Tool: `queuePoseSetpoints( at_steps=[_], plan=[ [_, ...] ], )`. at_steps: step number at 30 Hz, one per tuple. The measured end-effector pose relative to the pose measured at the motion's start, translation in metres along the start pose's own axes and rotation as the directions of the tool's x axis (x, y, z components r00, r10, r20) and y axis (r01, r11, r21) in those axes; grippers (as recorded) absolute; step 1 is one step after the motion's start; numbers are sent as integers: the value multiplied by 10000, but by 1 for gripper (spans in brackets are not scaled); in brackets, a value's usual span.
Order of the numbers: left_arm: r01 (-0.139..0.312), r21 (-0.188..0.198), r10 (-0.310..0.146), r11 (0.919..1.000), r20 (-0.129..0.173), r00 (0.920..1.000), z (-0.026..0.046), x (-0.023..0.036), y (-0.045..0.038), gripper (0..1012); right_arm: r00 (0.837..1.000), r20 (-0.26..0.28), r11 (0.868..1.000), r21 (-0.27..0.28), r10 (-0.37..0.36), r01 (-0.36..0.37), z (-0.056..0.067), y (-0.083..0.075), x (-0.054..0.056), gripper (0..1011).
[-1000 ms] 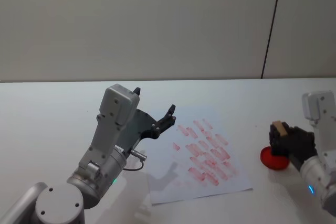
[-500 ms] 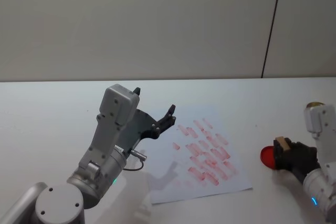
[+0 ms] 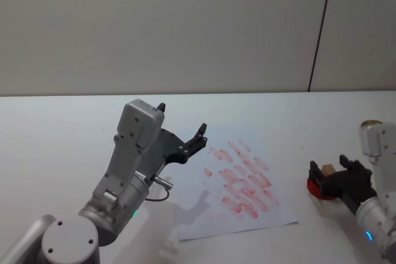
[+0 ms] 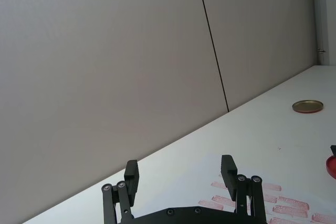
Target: Use the one hand to pick up the stamp and affix it onto the A4 paper.
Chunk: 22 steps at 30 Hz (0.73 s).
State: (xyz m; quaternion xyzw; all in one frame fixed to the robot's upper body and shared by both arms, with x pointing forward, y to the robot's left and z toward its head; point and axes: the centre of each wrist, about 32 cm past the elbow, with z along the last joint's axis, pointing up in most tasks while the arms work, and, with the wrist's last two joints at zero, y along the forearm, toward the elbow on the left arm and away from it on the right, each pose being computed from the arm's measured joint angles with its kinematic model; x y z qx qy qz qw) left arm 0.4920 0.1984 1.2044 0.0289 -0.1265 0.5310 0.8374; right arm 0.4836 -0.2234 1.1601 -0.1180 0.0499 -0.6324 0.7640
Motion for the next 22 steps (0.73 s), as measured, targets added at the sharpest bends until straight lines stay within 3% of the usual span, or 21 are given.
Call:
queuePoseSetpoints(
  at_steps=[13,22],
  plan=[
    [-1,1,1,10000,0,10000,0,0,0,993,9988,440,9893,1453,-198,133,113,-198,22,1001],
    [0,1,0,10000,0,10000,0,0,0,993,9965,737,9738,2263,-397,221,184,-353,50,1000]
  ],
)
